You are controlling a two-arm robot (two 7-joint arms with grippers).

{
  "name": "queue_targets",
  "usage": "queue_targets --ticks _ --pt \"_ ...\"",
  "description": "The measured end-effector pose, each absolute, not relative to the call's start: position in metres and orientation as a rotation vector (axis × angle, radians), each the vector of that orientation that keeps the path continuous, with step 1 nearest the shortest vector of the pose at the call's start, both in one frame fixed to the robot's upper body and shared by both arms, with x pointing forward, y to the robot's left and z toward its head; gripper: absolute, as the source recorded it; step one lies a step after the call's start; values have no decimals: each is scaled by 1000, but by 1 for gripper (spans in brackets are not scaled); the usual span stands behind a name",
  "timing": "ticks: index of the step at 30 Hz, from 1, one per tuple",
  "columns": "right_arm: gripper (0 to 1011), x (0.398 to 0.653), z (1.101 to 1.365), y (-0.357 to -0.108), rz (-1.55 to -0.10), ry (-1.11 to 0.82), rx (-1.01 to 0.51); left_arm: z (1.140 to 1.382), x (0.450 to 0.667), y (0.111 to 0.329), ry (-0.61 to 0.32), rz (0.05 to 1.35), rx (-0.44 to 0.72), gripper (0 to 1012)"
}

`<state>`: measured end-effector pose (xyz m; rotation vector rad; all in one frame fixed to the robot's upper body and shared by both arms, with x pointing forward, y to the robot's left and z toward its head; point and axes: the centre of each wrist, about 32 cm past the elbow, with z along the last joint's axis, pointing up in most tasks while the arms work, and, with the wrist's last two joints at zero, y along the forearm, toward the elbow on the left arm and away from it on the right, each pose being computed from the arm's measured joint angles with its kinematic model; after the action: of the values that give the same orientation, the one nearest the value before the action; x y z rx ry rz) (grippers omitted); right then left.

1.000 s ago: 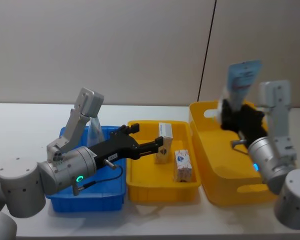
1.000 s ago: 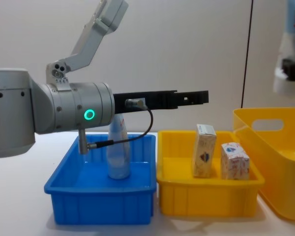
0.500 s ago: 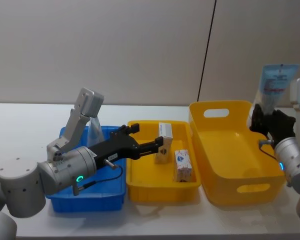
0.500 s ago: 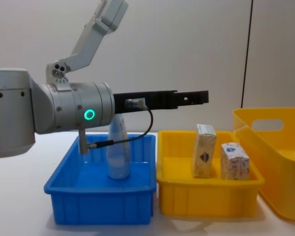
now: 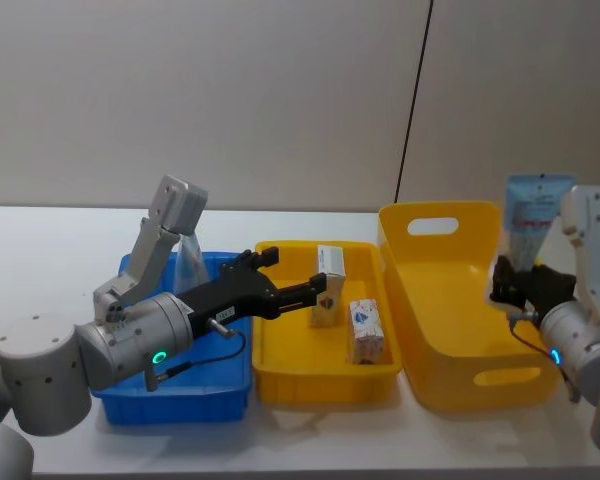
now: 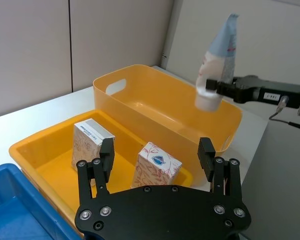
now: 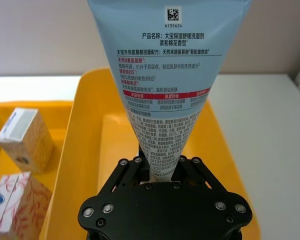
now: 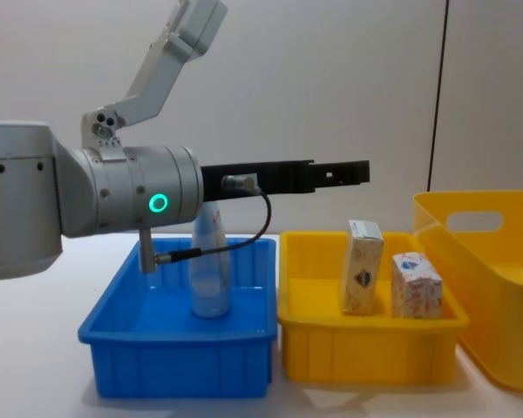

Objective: Bimanual collaborative sorting of washing and personal care products

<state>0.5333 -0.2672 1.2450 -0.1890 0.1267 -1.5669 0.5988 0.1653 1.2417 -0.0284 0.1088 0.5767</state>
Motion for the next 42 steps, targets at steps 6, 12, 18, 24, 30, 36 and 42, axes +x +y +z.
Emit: queue_targets --ticks 6,12,18,24,30,36,42 --pt "206 537 1239 -265 -1549 167 -231 1242 599 165 109 577 -29 1001" --pt "408 539 1236 -263 -1539 191 -256 1242 599 165 109 577 -28 1001" --pt "617 540 1234 -262 -1533 206 -270 1242 599 165 109 577 -28 1001" --pt "799 540 1232 -262 -1528 217 -281 1242 599 165 109 576 -29 1001" --pt "941 541 1232 -261 -1525 222 -286 1242 599 165 109 577 -29 1001" --pt "1003 540 1233 -262 -1518 214 -271 1242 599 165 109 577 -28 1001" --pt "1003 537 1236 -263 -1504 191 -223 1242 599 165 109 577 -28 1001"
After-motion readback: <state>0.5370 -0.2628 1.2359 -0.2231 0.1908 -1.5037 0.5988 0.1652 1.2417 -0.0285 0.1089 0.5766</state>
